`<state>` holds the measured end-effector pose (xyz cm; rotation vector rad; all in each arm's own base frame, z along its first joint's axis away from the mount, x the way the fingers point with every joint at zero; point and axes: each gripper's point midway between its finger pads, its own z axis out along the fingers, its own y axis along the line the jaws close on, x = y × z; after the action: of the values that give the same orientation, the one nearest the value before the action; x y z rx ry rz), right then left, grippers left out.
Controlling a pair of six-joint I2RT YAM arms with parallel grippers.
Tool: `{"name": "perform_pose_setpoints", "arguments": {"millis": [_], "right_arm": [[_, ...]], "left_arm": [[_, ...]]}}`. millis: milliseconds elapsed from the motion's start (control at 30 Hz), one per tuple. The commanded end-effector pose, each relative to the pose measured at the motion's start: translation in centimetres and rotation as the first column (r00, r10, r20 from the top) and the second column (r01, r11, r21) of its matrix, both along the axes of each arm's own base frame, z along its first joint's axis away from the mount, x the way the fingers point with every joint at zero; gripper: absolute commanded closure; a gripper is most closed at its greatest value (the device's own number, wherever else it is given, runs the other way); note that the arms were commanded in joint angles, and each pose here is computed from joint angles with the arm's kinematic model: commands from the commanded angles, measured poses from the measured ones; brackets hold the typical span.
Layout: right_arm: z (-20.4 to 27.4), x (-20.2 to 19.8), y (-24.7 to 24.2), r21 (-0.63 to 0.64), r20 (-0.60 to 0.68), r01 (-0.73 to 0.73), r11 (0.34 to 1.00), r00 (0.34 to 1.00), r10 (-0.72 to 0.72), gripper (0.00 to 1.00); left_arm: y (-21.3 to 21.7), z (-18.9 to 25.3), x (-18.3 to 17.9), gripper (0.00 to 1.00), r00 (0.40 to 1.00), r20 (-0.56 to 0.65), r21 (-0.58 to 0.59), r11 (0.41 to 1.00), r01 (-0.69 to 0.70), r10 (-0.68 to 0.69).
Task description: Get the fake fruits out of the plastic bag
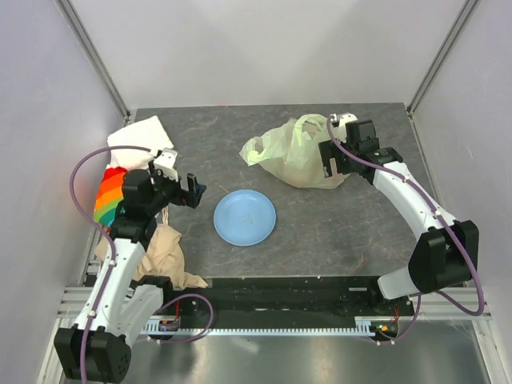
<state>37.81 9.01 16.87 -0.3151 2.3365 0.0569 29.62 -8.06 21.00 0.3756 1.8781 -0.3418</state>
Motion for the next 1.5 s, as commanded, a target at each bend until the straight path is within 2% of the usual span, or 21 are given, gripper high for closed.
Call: {"name": "perform_pose_setpoints", "arguments": {"millis": [0, 167, 233, 467, 667, 733, 833, 867, 933, 967, 1000, 1033, 1067, 1100, 1133, 1167, 1233, 1267, 1300, 1400, 1467], "right_arm": [[2.9, 0.7, -0.3, 0.018, 0.08, 0.044, 0.999, 0.996, -0.046, 0.02], [3.9, 2.0, 2.3, 0.021, 0.083, -0.152, 0.988, 0.985, 0.15, 0.02], [4.6, 3.0, 2.8, 0.027, 0.098, -0.167, 0.986, 0.982, 0.164, 0.02], [1.1, 6.1, 4.8, 0.114, 0.024, -0.149, 0.982, 0.989, 0.147, 0.02], [0.3, 7.7, 6.3, 0.138, 0.016, -0.206, 0.969, 0.979, 0.205, 0.07], [2.0, 7.6, 7.0, 0.168, 0.04, -0.233, 0.958, 0.972, 0.23, 0.09], [6.7, 5.2, 6.8, 0.184, 0.074, -0.258, 0.948, 0.966, 0.248, 0.11], [10.3, 3.3, 6.8, 0.179, 0.145, -0.318, 0.931, 0.945, 0.294, 0.11], [14.1, 1.3, 6.6, 0.156, 0.246, -0.374, 0.914, 0.911, 0.331, 0.1], [17.7, -0.4, 6.9, 0.149, 0.354, -0.427, 0.892, 0.865, 0.355, 0.09], [18.9, -1.2, 7.4, 0.15, 0.401, -0.466, 0.872, 0.835, 0.377, 0.08], [21.0, -2.0, 8.1, 0.138, 0.479, -0.515, 0.846, 0.782, 0.398, 0.08], [20.2, -2.8, 9.7, 0.151, 0.475, -0.562, 0.813, 0.763, 0.439, 0.07], [19.9, -3.0, 10.6, 0.155, 0.476, -0.582, 0.798, 0.752, 0.456, 0.07], [18.8, -2.5, 11.6, 0.169, 0.46, -0.593, 0.788, 0.754, 0.469, 0.07], [18.5, -2.3, 12.9, 0.176, 0.464, -0.613, 0.77, 0.742, 0.485, 0.07], [17.4, -0.7, 14.2, 0.244, 0.443, -0.584, 0.774, 0.778, 0.447, 0.07], [18.6, 0.4, 14.6, 0.257, 0.477, -0.57, 0.781, 0.777, 0.41, 0.06], [18.6, 1.3, 14.6, 0.298, 0.465, -0.526, 0.797, 0.809, 0.359, 0.06], [18.1, 3.6, 14.6, 0.321, 0.443, -0.461, 0.828, 0.845, 0.299, 0.06], [17.2, 3.8, 14.8, 0.34, 0.403, -0.437, 0.833, 0.868, 0.291, 0.07]], "left_arm": [[-1.8, -0.3, -0.6, 0.01, 0.998, -0.026, -0.104, 0.993, 0.054, -0.057], [-2.2, -1.6, 0.4, 0.01, 0.997, -0.046, -0.136, 0.989, 0.054, -0.061], [-2.3, -0.9, 0.7, 0.01, 0.997, -0.028, -0.132, 0.989, 0.064, -0.069], [-3.4, 0.6, 1.0, 0.03, 0.986, -0.023, -0.101, 0.982, 0.16, -0.163], [-4.8, -0.4, 1.5, 0.06, 0.964, -0.045, -0.03, 0.965, 0.262, -0.263], [-5.1, -0.8, 1.7, 0.06, 0.959, -0.08, -0.027, 0.963, 0.269, -0.271], [-5.8, -0.8, 1.9, 0.07, 0.946, -0.105, -0.008, 0.951, 0.308, -0.307], [-6.0, -0.5, 2.3, 0.07, 0.943, -0.1, 0.0, 0.948, 0.319, -0.318], [-7.2, 2.8, 3.7, 0.07, 0.94, -0.035, 0.005, 0.94, 0.341, -0.341], [-8.1, 3.2, 4.5, 0.04, 0.933, -0.039, -0.007, 0.933, 0.359, -0.359], [-9.9, 6.2, 4.8, 0.01, 0.909, 0.024, -0.007, 0.909, 0.416, -0.415], [-10.9, 7.0, 4.9, 0.01, 0.887, 0.048, 0.013, 0.889, 0.458, -0.458], [-12.1, 6.3, 4.7, 0.01, 0.862, 0.015, 0.026, 0.862, 0.506, -0.506], [-14.2, 7.6, 4.0, 0.01, 0.819, 0.03, 0.065, 0.819, 0.57, -0.573], [-14.8, 7.1, 4.0, 0.01, 0.779, 0.037, 0.163, 0.773, 0.613, -0.626], [-15.3, 6.0, 3.9, 0.01, 0.764, 0.002, 0.203, 0.748, 0.632, -0.645], [-15.6, 5.5, 4.2, 0.01, 0.743, 0.02, 0.298, 0.714, 0.634, -0.669], [-15.6, 5.5, 4.4, 0.01, 0.738, 0.029, 0.319, 0.706, 0.632, -0.674], [-15.7, 5.6, 4.7, 0.01, 0.735, 0.038, 0.344, 0.7, 0.626, -0.677], [-16.2, 5.5, 5.5, 0.01, 0.714, 0.063, 0.418, 0.668, 0.616, -0.698], [-16.7, 5.3, 5.6, 0.01, 0.684, 0.078, 0.468, 0.633, 0.617, -0.725]]}}
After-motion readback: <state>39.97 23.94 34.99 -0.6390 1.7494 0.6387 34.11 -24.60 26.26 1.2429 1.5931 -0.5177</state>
